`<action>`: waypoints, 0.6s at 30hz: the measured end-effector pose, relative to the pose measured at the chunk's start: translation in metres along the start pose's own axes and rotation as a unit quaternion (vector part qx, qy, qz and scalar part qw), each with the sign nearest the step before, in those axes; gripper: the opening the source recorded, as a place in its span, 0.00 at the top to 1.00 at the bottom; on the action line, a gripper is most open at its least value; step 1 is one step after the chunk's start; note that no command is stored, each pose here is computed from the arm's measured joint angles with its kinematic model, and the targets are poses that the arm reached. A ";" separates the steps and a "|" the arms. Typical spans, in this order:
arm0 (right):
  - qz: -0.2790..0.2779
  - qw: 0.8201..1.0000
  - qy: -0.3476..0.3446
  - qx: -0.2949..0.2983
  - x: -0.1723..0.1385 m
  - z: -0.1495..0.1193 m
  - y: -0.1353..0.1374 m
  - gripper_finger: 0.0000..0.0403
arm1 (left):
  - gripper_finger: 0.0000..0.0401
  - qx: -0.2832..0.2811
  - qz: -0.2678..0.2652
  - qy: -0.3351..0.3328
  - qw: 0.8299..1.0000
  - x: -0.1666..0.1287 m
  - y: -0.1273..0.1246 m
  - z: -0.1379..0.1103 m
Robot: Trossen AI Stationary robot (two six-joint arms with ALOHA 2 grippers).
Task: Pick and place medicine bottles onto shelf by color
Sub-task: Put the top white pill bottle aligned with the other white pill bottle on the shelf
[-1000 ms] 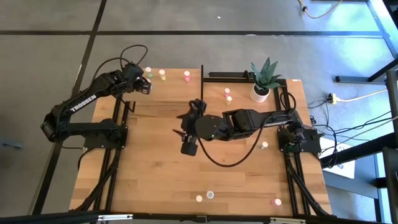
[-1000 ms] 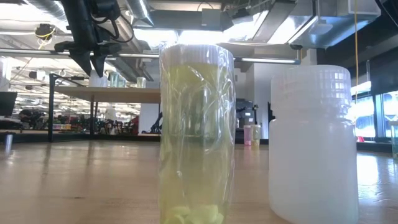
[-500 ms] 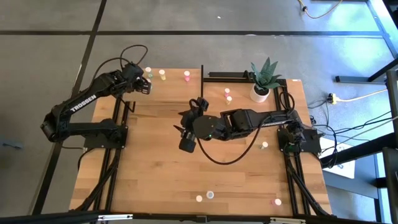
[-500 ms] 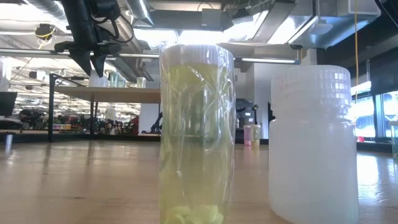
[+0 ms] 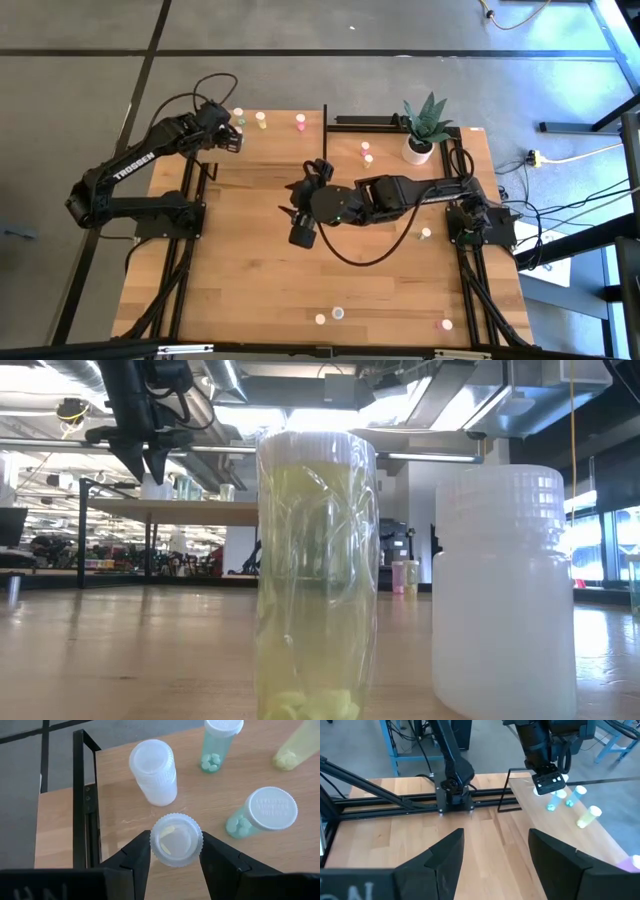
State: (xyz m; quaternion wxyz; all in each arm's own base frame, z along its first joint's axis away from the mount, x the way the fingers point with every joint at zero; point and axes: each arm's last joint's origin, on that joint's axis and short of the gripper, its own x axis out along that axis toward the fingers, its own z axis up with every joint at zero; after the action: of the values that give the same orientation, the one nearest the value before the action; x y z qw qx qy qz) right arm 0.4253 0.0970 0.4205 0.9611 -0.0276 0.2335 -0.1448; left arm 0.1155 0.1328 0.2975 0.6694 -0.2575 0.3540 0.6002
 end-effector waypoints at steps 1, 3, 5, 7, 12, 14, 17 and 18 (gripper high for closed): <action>0.000 1.000 0.000 0.000 0.000 0.000 0.000 0.45 | 0.64 0.000 0.001 0.000 1.000 0.000 0.000 0.000; 0.000 1.000 0.000 0.000 0.000 0.000 0.000 0.45 | 0.64 0.000 0.001 0.000 1.000 0.000 0.000 0.000; 0.000 1.000 0.000 0.000 0.000 0.000 0.000 0.45 | 0.64 -0.004 0.000 0.000 1.000 0.000 0.000 0.000; 0.000 1.000 0.000 0.000 0.000 0.000 0.000 0.45 | 0.64 -0.015 -0.001 -0.001 1.000 0.000 0.000 0.000; 0.000 1.000 0.000 0.001 0.000 0.000 0.000 0.45 | 0.64 -0.030 -0.004 -0.002 1.000 0.000 0.000 0.001; 0.000 1.000 0.000 0.000 0.000 0.000 0.000 0.45 | 0.64 -0.041 -0.004 -0.002 0.999 0.000 0.000 0.001; 0.000 1.000 0.000 0.001 0.000 0.000 0.000 0.45 | 0.64 -0.044 -0.004 -0.002 0.999 0.000 0.000 0.001; 0.000 1.000 0.000 0.000 0.000 0.000 0.000 0.45 | 0.64 -0.044 -0.004 -0.002 0.999 0.000 0.000 0.001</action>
State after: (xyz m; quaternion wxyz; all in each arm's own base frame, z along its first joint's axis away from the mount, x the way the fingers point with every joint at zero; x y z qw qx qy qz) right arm 0.4252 0.0970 0.4208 0.9612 -0.0273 0.2331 -0.1448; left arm 0.1160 0.1332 0.2980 0.6606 -0.2869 0.3244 0.6132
